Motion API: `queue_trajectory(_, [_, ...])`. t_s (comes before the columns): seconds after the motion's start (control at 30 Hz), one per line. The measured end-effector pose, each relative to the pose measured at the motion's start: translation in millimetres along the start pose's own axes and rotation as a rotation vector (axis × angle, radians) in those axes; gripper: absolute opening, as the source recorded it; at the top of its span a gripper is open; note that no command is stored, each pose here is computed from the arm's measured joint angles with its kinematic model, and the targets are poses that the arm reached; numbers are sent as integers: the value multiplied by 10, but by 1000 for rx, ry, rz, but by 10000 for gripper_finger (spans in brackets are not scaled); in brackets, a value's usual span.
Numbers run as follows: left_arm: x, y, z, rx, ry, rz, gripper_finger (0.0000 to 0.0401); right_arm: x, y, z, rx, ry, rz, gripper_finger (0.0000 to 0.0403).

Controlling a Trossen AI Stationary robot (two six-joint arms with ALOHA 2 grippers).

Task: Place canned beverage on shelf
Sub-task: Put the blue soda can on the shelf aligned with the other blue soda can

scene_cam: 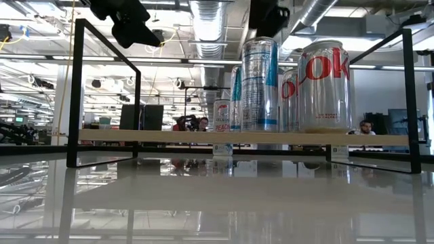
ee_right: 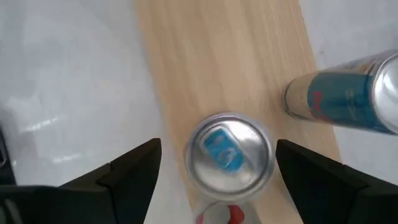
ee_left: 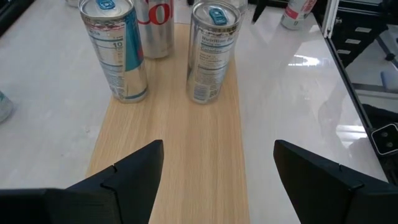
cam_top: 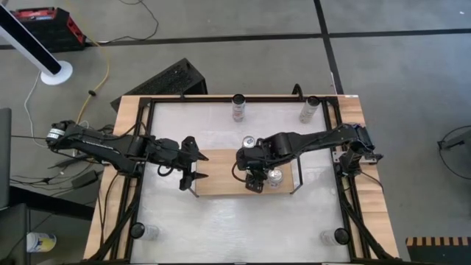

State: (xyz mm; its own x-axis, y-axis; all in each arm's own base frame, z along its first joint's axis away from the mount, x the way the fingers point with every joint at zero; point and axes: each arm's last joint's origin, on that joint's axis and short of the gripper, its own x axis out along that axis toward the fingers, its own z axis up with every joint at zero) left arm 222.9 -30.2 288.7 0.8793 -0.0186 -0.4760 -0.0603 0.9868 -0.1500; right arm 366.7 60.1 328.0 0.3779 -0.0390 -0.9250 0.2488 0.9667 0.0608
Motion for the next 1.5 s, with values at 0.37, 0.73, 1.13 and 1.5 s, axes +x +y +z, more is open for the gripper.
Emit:
queue_trajectory(0.37, [-1, -12, 51, 64, -53, -11, 288, -392, 26, -22, -466, 28, 2, 337])
queue_trajectory(0.73, [-1, -13, 56, 120, -58, -10, 288, -177, 0, 53, -700, 38, -9, 336])
queue_trajectory(1.13, [0, -12, 51, 90, -53, -10, 288, 115, 3, 104, -706, 121, 24, 336])
queue_trajectory(1.5, [0, -12, 48, 61, -49, -11, 288, 308, 11, 84, -689, 214, 9, 331])
